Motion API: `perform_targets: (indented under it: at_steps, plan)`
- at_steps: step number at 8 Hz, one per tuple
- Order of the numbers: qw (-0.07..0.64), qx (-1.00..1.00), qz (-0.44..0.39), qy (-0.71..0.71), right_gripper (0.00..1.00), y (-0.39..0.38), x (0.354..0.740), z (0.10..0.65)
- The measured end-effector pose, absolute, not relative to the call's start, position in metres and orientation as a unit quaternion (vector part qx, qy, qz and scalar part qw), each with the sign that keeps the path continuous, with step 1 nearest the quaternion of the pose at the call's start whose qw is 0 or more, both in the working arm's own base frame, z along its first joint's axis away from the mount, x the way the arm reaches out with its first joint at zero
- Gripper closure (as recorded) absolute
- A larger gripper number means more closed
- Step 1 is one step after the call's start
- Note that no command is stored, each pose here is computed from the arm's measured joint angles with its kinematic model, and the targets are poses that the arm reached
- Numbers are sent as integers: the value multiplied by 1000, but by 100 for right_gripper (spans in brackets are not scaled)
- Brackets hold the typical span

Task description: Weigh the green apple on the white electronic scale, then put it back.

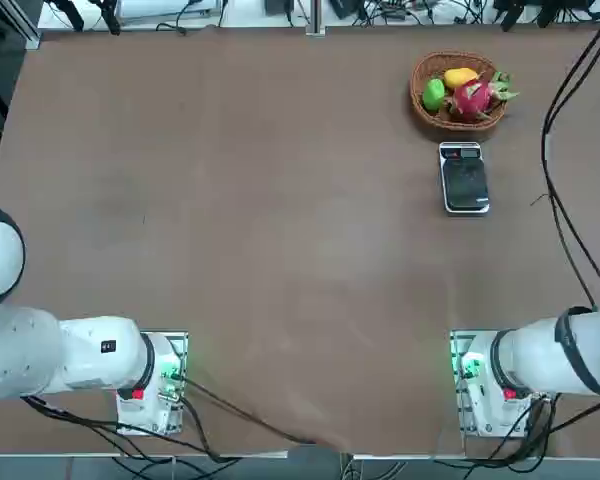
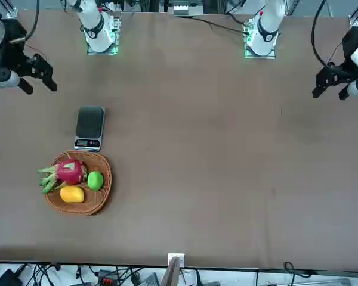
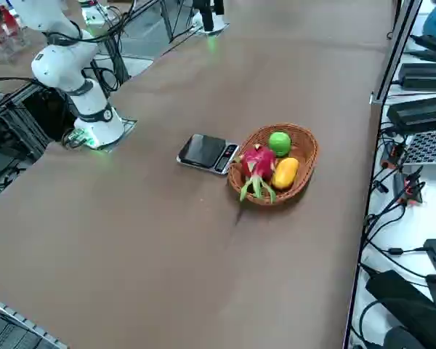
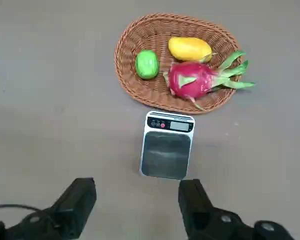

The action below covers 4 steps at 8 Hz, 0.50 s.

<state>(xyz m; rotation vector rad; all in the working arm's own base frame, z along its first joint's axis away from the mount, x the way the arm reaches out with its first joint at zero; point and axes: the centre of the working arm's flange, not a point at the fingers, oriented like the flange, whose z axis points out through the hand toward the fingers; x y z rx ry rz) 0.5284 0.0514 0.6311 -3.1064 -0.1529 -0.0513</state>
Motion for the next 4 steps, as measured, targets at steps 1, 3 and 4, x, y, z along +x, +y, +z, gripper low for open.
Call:
perform_targets:
  at_steps: [1, 3, 4]
  plan:
    - [16, -999, -18, -49, 0, 51, 528, 633]
    - [16, -998, -27, -50, 0, 51, 528, 641]
    - [16, -998, -23, -50, 0, 52, 530, 637]
